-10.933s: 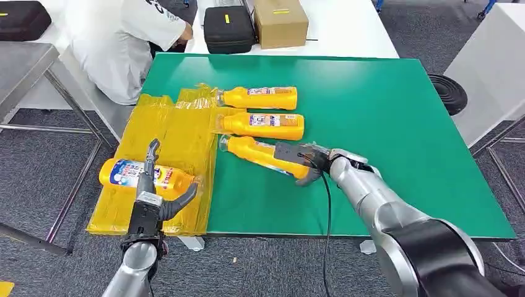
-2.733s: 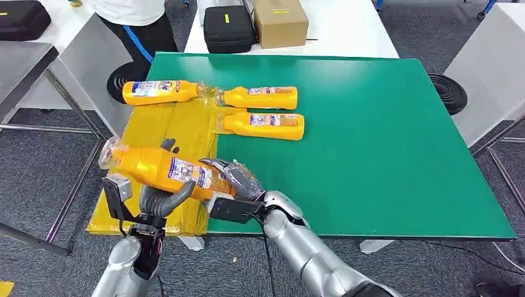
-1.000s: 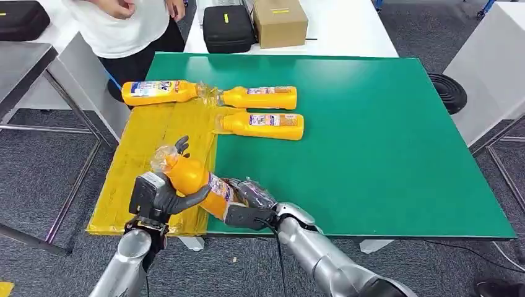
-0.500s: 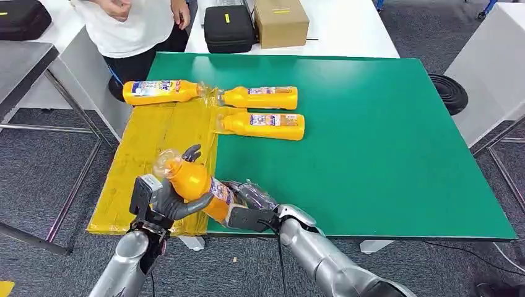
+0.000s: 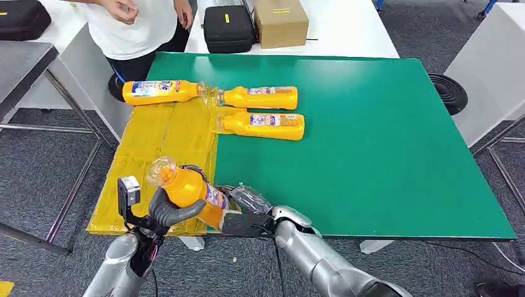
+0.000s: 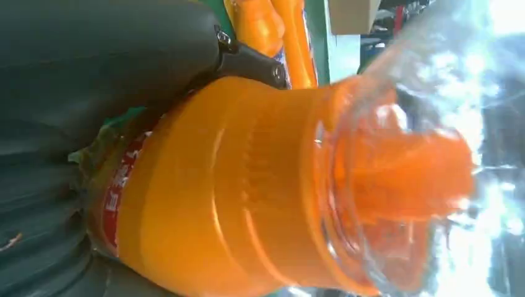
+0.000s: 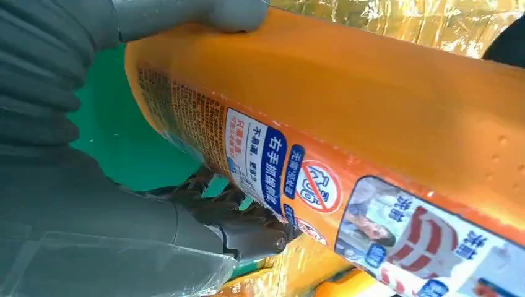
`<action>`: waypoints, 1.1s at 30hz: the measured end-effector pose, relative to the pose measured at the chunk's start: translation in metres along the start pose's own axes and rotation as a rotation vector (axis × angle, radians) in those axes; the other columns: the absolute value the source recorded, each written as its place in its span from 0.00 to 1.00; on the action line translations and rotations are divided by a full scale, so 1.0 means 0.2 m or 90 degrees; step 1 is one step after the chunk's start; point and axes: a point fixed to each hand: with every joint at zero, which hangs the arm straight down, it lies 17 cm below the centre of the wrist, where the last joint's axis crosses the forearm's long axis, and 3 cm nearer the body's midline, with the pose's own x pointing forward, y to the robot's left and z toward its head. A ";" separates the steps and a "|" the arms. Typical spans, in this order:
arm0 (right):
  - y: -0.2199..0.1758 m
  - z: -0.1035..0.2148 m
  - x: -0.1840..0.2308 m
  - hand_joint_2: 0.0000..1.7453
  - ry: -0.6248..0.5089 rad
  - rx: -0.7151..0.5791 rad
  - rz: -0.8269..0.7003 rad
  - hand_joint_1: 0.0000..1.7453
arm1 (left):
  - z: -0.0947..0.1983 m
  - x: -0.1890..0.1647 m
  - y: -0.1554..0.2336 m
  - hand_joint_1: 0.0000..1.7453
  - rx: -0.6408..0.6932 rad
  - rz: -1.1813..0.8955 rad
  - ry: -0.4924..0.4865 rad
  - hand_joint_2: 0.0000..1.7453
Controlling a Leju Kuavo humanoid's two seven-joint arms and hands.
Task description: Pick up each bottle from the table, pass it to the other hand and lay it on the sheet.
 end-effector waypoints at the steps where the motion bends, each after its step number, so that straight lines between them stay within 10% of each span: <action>1: 0.00 0.00 0.00 1.00 -0.001 0.001 0.001 1.00 | 0.00 0.00 0.00 1.00 -0.001 0.001 0.000 1.00; 12: 0.01 -0.01 0.01 1.00 -0.003 0.004 0.004 1.00 | 0.01 0.00 0.00 1.00 -0.005 0.013 -0.001 1.00; 13: 0.01 -0.01 0.01 1.00 -0.003 0.003 0.004 0.86 | 0.01 0.00 0.00 1.00 -0.004 0.010 0.001 1.00; 14: 0.01 -0.01 0.01 1.00 -0.002 0.002 0.005 0.00 | 0.01 -0.01 0.00 1.00 -0.002 0.006 0.005 1.00; 15: 0.01 -0.01 0.01 1.00 -0.002 0.001 0.006 0.00 | 0.01 -0.02 0.01 1.00 0.003 -0.004 0.011 1.00; 16: 0.00 -0.01 0.01 0.00 -0.002 -0.001 0.007 0.00 | 0.01 -0.03 0.01 1.00 0.008 -0.015 0.016 1.00; 33: -0.39 0.03 0.20 0.00 -0.083 -0.217 -0.033 0.00 | -0.03 0.04 0.31 1.00 0.155 -0.316 0.041 1.00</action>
